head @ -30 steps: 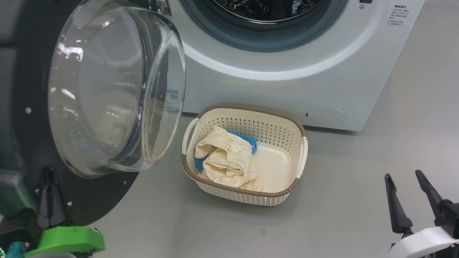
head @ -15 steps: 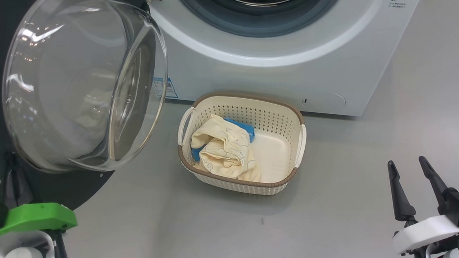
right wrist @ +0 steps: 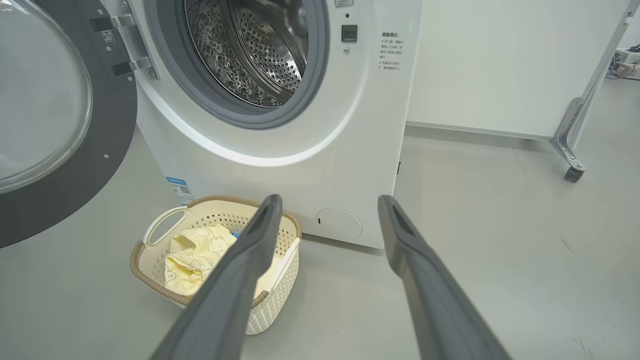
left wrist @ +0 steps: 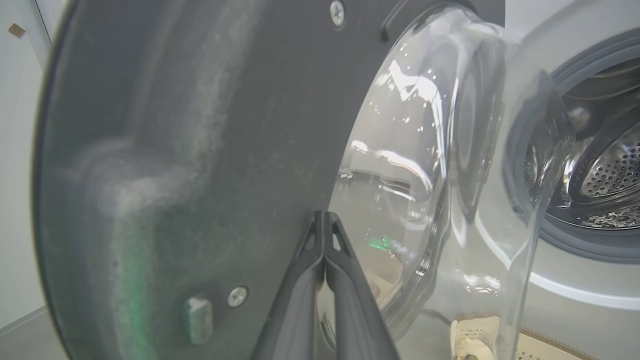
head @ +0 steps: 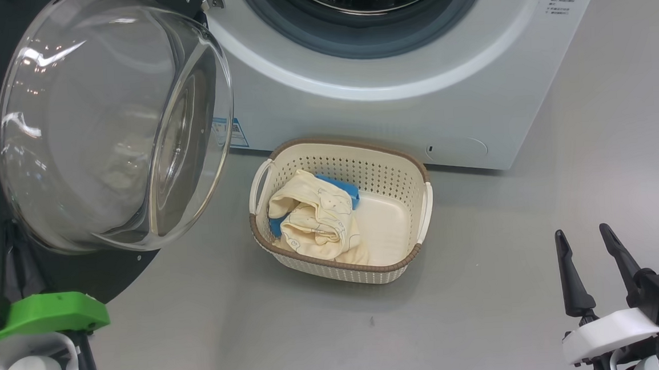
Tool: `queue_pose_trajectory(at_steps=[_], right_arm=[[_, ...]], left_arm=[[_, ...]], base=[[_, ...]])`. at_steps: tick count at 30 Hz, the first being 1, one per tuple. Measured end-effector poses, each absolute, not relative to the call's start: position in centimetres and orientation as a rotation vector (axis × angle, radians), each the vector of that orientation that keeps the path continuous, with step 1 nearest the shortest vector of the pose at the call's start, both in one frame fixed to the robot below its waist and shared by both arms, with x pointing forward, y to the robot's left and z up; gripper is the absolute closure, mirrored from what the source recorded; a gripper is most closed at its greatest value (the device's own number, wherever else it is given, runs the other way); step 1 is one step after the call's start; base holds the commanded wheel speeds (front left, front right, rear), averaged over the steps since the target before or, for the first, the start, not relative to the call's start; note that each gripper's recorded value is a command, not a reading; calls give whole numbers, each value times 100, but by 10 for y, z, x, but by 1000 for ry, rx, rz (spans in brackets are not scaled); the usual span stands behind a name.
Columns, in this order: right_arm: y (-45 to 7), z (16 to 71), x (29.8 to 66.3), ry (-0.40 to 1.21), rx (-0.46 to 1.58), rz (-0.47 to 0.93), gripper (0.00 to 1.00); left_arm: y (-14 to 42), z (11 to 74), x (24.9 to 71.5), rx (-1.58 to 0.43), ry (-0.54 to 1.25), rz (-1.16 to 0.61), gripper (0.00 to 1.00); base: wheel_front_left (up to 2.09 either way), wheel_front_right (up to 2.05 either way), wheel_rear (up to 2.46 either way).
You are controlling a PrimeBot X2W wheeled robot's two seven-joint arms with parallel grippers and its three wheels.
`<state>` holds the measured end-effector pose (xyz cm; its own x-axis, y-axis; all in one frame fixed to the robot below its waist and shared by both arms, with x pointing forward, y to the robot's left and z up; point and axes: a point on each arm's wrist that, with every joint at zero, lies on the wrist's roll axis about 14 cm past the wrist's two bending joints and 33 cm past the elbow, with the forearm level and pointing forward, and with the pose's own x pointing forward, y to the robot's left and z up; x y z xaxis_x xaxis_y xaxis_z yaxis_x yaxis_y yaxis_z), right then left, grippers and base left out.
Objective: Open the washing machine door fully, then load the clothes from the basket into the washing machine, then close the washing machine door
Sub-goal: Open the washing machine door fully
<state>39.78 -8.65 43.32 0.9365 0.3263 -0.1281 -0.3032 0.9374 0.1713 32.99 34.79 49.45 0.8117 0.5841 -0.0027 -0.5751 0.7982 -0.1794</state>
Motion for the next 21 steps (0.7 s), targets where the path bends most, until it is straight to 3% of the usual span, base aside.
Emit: queue_pose_trajectory(at_steps=[11,21], right_arm=[[-91,448,395,114,139,308,0],[-85,462,383,79,147,311,0]], left_arm=[[299,526,335,-99,-139,445,100],[238,507,327,-129,-83,244,100]], base=[[0,0,0],[0,0,0]])
